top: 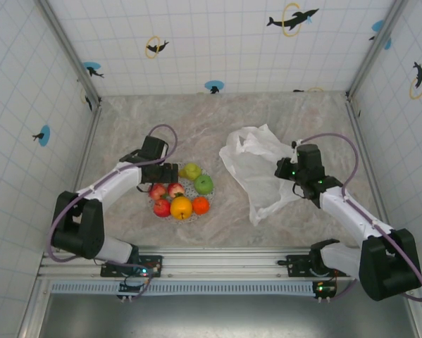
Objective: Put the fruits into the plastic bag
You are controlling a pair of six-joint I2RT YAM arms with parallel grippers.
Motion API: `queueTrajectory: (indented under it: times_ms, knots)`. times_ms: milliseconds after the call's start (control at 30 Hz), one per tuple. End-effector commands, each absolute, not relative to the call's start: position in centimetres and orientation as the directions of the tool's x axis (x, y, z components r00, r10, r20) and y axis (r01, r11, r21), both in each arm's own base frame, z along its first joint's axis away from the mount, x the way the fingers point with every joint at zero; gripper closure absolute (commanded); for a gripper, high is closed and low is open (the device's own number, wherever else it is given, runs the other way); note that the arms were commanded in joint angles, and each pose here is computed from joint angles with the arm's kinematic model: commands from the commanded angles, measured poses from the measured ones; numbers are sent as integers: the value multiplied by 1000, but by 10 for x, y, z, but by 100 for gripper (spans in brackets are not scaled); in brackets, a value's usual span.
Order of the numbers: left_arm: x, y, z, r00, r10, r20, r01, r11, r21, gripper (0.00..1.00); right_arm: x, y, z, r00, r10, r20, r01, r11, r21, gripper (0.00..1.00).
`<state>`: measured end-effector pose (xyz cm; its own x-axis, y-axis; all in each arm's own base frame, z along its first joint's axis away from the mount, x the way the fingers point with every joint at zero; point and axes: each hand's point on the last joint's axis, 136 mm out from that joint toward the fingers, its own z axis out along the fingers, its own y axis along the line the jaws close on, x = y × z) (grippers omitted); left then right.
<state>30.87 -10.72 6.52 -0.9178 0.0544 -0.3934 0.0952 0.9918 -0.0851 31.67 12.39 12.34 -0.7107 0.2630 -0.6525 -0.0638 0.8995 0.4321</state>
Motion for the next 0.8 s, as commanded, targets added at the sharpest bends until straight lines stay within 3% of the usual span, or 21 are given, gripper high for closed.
queueTrajectory:
  times_ms: [0, 400, 767]
  knots:
    - [323, -106, 69, -903, 97, -419, 126, 991, -42, 4, 317, 126, 129, -692, 266, -671, -86, 892, 443, 100]
    - [339, -104, 47, -917, 133, -376, 136, 991, 19, 11, 316, 125, 121, -703, 261, -662, -89, 891, 446, 100]
    - [341, -103, 40, -922, 127, -366, 127, 992, 25, 34, 315, 124, 123, -695, 268, -668, -89, 889, 450, 100]
